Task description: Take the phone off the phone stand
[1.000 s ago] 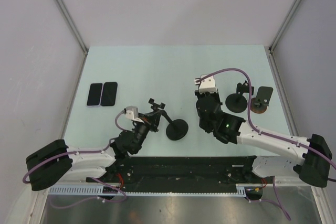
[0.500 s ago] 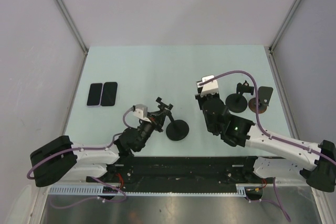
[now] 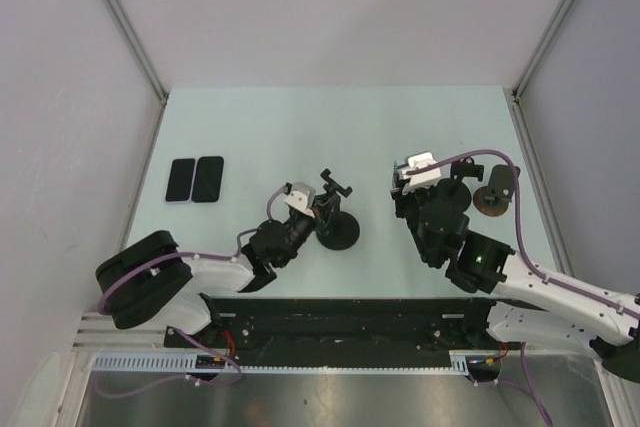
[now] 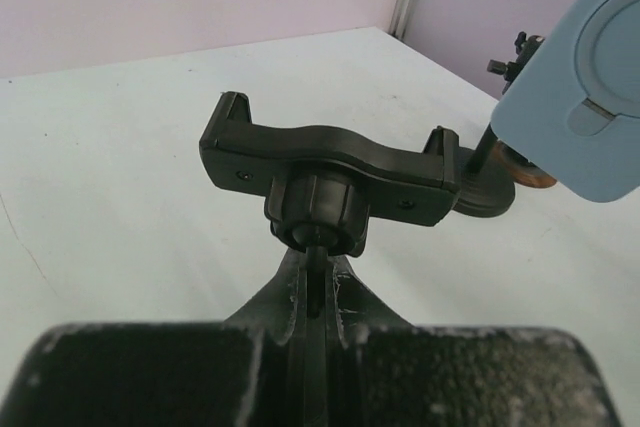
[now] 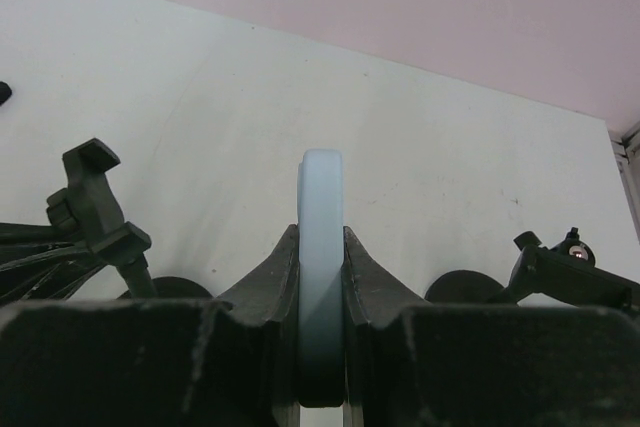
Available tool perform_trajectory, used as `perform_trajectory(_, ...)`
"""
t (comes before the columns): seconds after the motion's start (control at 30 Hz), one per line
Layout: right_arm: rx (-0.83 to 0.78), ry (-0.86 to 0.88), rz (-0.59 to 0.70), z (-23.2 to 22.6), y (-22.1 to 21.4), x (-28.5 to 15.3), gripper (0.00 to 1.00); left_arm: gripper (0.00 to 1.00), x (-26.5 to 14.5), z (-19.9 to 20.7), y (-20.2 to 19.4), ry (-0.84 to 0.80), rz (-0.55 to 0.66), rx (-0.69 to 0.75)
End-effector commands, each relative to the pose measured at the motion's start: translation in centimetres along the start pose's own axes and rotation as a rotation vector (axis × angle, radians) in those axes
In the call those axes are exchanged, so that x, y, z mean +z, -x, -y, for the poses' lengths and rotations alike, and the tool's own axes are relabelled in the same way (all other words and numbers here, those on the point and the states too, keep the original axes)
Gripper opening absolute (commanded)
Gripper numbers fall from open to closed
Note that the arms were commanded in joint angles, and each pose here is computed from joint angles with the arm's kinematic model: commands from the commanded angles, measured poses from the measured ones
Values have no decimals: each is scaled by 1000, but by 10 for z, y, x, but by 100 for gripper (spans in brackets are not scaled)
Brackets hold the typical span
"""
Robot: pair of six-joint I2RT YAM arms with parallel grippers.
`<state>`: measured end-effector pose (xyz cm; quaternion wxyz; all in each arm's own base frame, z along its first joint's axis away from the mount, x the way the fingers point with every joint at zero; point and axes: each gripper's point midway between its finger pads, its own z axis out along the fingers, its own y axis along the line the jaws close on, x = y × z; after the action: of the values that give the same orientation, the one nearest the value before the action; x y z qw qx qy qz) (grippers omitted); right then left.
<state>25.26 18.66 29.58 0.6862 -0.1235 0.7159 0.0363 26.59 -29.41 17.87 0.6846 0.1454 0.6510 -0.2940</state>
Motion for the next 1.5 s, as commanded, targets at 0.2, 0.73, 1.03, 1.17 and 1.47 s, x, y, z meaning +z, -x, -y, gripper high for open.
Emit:
perform_trajectory(0.2,83,37,97,8,33,-14,0,16,13,11,27,-56,105,9)
perform_trajectory(0.73,125,77,139,8,56,-22,0,91,-28,7,38,-77,124,59)
perform_trajectory(1.03,213,32,140,18,70,-24,0,100,-50,9,66,-28,155,182)
perform_trajectory(1.17,285,18,125,22,75,-28,0,100,-54,19,97,-24,200,254)
perform_trajectory(1.47,462,-2,149,33,93,-36,0,100,-30,87,145,-140,245,405)
